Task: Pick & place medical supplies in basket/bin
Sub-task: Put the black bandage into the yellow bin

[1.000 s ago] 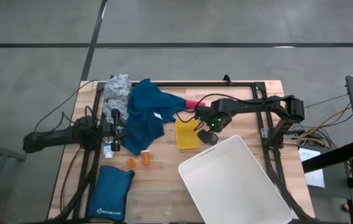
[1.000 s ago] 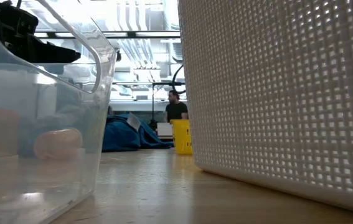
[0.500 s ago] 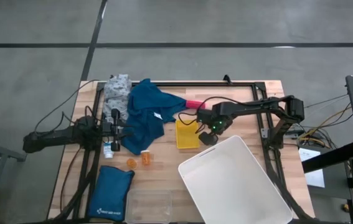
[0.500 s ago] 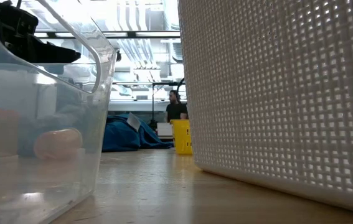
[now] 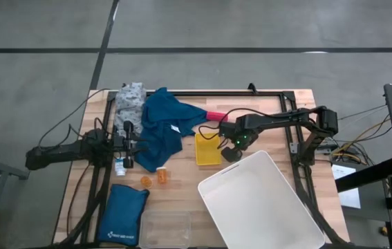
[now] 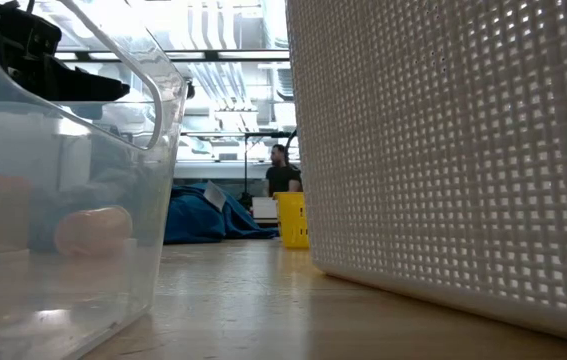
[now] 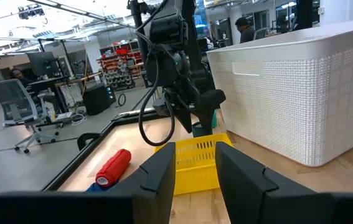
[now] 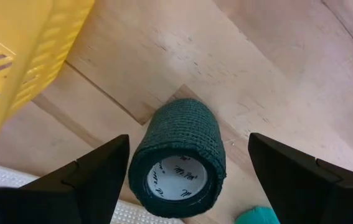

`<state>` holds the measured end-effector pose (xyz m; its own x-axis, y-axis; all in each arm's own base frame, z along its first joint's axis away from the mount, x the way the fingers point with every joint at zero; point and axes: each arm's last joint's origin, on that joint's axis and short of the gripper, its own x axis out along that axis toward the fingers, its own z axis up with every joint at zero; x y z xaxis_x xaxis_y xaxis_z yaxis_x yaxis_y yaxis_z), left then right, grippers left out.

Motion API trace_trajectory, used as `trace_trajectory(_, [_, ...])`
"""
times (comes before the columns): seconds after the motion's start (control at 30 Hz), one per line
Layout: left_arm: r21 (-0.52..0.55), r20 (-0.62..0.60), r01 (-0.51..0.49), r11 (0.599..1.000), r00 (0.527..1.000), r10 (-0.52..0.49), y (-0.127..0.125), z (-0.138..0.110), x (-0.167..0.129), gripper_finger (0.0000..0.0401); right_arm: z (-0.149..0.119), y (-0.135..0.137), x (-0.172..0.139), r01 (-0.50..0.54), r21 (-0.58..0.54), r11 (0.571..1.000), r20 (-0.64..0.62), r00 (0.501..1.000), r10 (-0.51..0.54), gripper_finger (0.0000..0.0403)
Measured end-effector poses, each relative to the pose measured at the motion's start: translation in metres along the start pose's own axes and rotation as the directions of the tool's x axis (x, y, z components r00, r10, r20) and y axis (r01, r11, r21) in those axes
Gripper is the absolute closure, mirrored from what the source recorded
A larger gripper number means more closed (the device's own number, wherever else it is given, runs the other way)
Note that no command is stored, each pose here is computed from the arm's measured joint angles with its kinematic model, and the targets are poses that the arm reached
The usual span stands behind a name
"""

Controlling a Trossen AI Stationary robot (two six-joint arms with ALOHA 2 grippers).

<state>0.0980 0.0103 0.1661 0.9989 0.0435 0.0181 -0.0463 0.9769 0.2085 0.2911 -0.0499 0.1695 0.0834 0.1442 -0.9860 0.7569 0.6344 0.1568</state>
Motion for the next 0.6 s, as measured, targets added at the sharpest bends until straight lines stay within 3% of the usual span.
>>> trace_trajectory(0.6, [0.000,0.000,0.000,1.000,1.000,0.000,0.0000,0.0000,0.0000,0.0283,0.0018,0.0014,0.0001,-0.014,-0.004,1.000,0.019,1.000,0.014,0.0204])
